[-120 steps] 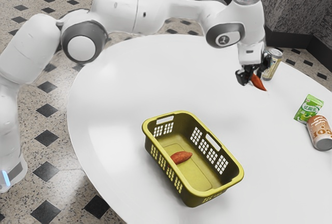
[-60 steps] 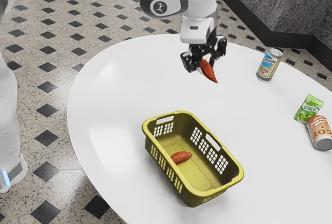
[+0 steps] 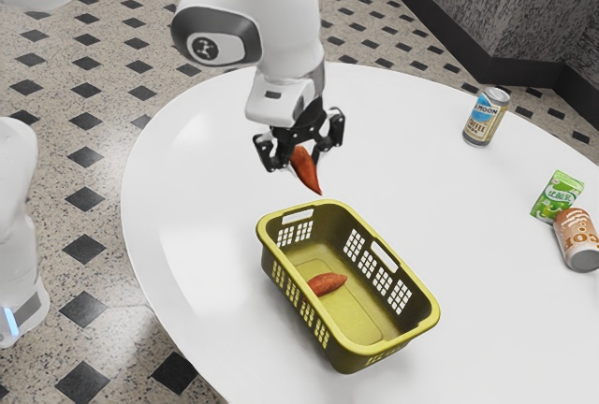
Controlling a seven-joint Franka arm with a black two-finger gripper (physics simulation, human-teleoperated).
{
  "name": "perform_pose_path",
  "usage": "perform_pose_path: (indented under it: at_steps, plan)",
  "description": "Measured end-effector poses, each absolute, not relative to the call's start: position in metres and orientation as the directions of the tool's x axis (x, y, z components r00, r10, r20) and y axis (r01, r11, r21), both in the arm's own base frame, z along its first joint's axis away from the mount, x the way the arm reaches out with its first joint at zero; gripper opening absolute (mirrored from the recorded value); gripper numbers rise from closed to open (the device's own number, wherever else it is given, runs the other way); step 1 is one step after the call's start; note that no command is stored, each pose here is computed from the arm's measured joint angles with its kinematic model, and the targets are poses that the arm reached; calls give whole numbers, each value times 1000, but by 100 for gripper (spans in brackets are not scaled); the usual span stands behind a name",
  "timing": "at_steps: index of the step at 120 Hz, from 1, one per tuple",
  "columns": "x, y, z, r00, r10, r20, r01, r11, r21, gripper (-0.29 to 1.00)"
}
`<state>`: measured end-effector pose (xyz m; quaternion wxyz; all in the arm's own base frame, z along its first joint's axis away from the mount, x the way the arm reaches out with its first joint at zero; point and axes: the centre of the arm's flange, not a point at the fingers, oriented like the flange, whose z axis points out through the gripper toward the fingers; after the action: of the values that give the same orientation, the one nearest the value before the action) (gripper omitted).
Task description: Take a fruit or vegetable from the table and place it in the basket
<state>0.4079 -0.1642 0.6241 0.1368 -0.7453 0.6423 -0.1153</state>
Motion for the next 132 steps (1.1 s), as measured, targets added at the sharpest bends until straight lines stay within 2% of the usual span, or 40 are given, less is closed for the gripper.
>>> perform_pose_path:
  at_steps: [43, 64, 110, 122, 132]
  plan:
    - [392, -209, 613, 100, -995, -11, -936, -90, -341, 18]
    - [434, -237, 593, 81, -997, -7, -956, -76, -282, 18]
    - [443, -253, 580, 77, -997, -13, -963, -71, -261, 18]
    - [446, -256, 578, 66, -997, -39, -961, -53, -272, 42]
    - [450, -257, 575, 64, -997, -50, -962, -48, -270, 55]
